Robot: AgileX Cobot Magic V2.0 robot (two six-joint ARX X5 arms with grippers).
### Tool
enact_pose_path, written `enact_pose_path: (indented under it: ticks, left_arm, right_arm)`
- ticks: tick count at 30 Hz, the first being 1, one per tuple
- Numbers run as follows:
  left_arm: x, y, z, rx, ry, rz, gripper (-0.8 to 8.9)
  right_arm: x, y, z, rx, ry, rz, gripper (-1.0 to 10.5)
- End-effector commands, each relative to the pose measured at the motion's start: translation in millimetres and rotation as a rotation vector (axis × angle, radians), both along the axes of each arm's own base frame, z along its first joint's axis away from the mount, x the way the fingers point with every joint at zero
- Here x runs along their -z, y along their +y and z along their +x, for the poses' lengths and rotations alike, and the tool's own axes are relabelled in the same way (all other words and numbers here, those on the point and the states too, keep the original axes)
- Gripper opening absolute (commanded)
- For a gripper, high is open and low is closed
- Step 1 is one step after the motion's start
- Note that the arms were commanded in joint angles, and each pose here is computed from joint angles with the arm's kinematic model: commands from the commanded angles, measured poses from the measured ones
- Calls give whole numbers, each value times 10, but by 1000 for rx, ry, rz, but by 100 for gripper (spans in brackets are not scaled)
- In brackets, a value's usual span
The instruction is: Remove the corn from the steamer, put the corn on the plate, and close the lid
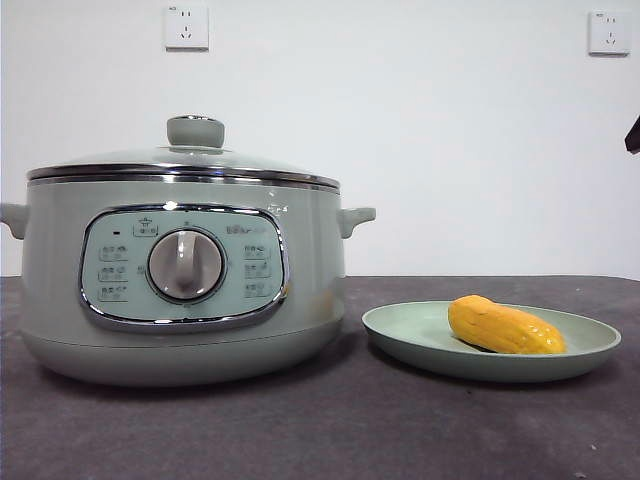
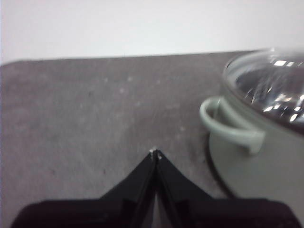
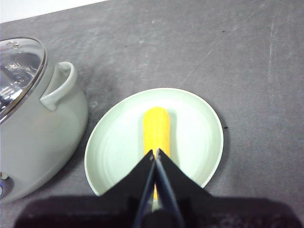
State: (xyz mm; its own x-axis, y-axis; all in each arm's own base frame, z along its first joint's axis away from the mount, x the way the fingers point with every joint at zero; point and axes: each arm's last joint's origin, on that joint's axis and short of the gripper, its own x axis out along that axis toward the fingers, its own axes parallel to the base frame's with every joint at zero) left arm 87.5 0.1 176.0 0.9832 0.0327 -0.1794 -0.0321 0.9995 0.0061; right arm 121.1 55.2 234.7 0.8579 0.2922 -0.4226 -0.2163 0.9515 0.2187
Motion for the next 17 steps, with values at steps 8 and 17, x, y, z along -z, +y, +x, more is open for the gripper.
enact_pose_path:
  ticks: [8,17]
  left_arm:
    - [280,14,72,-26,23,-64,-3]
    - [277,14,72,-30,19,-74,-3]
  right_arm:
    - [31,2,1,3,10,5,2]
    - [33,1,0,3,12,4,2]
